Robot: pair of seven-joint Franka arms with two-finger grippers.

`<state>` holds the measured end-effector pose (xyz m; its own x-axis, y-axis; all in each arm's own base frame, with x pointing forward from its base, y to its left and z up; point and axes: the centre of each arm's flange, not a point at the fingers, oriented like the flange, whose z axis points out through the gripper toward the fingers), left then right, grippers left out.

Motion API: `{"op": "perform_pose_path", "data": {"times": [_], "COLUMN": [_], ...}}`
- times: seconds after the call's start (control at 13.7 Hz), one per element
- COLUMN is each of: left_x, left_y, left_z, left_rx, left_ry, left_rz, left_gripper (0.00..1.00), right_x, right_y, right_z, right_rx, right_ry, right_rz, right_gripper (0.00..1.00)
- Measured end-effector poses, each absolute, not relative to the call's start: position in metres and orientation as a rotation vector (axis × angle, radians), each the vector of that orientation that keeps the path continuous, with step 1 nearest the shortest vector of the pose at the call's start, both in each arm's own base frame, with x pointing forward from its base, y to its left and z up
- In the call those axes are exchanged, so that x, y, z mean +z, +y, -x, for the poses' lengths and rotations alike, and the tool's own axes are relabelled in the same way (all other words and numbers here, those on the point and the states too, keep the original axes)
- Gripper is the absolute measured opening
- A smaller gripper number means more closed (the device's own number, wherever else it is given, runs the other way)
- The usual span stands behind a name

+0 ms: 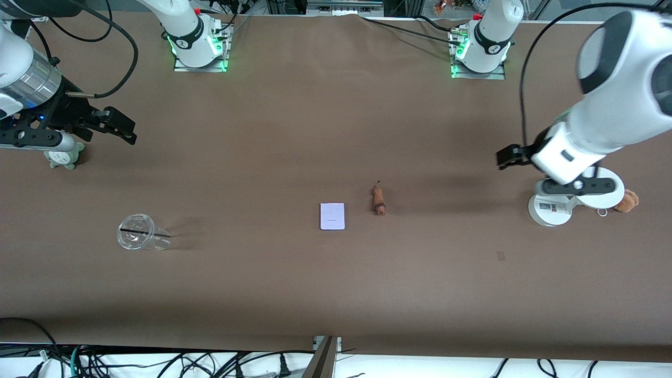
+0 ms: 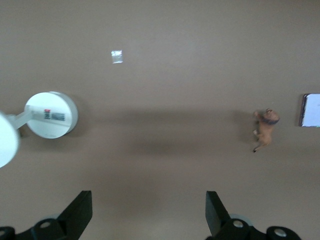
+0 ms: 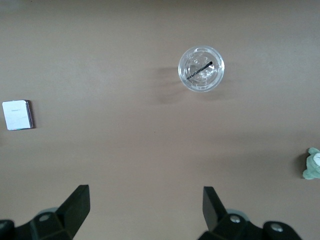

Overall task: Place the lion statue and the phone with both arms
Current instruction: 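Reach the left gripper to the wooden lion statue and grasp it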

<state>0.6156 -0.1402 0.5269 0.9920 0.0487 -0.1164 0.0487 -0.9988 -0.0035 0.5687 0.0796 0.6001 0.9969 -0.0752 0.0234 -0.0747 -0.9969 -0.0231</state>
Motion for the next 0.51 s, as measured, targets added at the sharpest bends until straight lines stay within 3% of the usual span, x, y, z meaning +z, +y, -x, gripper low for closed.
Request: {"op": "perform_pose_path", "data": {"times": [0.51], "left_x": [0.479], "left_y": [-0.193], "left_z": [-0.636], "left_rx": [0.152], "left_ry": [-0.173], "left_rz": [3.236], "left_gripper": [1.00], "right_x": [0.601], "right_y": [0.080], "right_z": [-0.569], "right_rx": [-0.039], "right_ry": [0.117], "right_rz": [3.117], "right_gripper": [1.00]}}
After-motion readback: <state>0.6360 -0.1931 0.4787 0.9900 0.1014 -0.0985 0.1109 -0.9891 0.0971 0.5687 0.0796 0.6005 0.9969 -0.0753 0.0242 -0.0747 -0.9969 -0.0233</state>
